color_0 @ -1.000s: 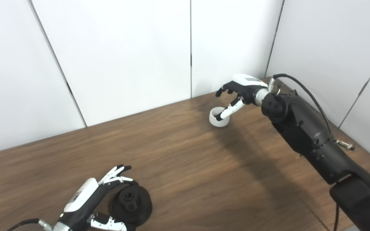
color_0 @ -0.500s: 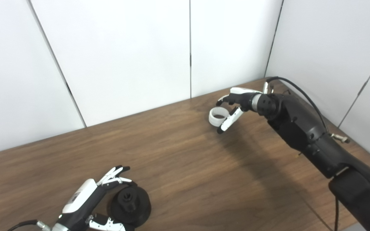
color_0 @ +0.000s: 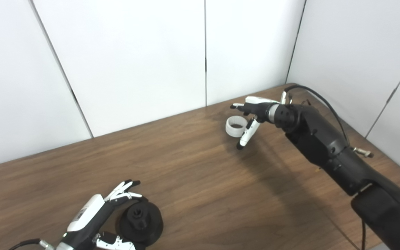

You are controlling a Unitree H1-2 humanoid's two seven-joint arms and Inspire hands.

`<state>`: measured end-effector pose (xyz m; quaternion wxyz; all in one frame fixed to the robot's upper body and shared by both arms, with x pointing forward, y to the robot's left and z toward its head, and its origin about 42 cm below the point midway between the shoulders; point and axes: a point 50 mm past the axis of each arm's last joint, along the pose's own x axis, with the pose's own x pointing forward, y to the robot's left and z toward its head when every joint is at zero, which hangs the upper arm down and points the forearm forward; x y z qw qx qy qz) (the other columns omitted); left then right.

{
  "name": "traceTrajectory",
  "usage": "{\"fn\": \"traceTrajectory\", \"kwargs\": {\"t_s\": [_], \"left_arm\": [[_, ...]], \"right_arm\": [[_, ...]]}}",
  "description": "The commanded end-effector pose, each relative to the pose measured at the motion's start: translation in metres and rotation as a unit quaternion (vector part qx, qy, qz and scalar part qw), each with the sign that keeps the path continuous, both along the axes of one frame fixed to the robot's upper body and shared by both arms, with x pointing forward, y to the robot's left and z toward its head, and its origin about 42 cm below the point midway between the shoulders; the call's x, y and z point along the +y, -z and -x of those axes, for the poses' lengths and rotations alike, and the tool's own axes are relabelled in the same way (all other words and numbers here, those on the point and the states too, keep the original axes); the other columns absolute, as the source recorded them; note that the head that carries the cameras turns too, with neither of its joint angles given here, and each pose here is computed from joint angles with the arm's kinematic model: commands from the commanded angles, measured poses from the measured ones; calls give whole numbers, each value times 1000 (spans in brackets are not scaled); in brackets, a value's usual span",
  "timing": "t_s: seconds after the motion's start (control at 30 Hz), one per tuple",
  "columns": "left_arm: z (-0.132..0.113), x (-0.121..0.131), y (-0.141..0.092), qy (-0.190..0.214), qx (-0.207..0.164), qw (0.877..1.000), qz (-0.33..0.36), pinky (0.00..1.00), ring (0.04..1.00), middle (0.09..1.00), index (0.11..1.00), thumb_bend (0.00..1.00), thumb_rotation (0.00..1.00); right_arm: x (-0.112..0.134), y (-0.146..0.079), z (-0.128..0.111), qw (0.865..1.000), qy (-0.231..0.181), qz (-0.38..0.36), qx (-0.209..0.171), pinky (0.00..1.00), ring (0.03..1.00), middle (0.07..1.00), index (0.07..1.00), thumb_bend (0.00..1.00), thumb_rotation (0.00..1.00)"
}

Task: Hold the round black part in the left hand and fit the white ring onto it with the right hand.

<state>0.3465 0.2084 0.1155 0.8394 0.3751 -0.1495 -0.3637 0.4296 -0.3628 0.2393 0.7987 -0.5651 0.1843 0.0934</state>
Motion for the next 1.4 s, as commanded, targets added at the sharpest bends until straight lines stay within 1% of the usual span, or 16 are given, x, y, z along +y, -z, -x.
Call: {"fn": "traceTrajectory", "kwargs": {"t_s": [0.0,0.1,0.27,0.37,0.63,0.8,1.13,1.37], "left_arm": [[9,20,21,-8,44,997,-58,907,1000,955,486,523,66],[10,20,21,-9,46,997,-60,909,1000,957,486,523,66],[10,20,22,-10,47,997,-60,908,1000,959,486,523,66],[10,20,21,-10,46,997,-59,893,1000,957,486,523,66],[13,20,21,-12,49,997,-56,911,1000,958,486,523,65],[15,21,21,-10,51,997,-57,908,1000,960,486,523,66],[17,22,21,-10,51,997,-61,887,1000,959,486,523,68],[16,24,20,-13,52,997,-63,897,1000,961,486,522,70]], "right_arm": [[-5,-29,-7,998,-3,5,-64,747,889,945,935,905,159],[-5,-24,-6,997,-7,4,-75,745,876,920,887,858,139],[-3,-15,-6,996,-8,14,-91,745,847,874,813,831,144],[-2,-11,-7,995,-8,17,-95,741,835,856,792,810,132],[-4,-2,-10,996,-10,18,-91,695,805,842,785,787,119],[-4,4,-12,996,-7,24,-88,666,787,833,774,799,113],[-4,17,-14,996,-6,18,-86,640,756,809,755,809,93],[-4,21,-14,996,-9,17,-90,629,743,803,756,806,91]]}}
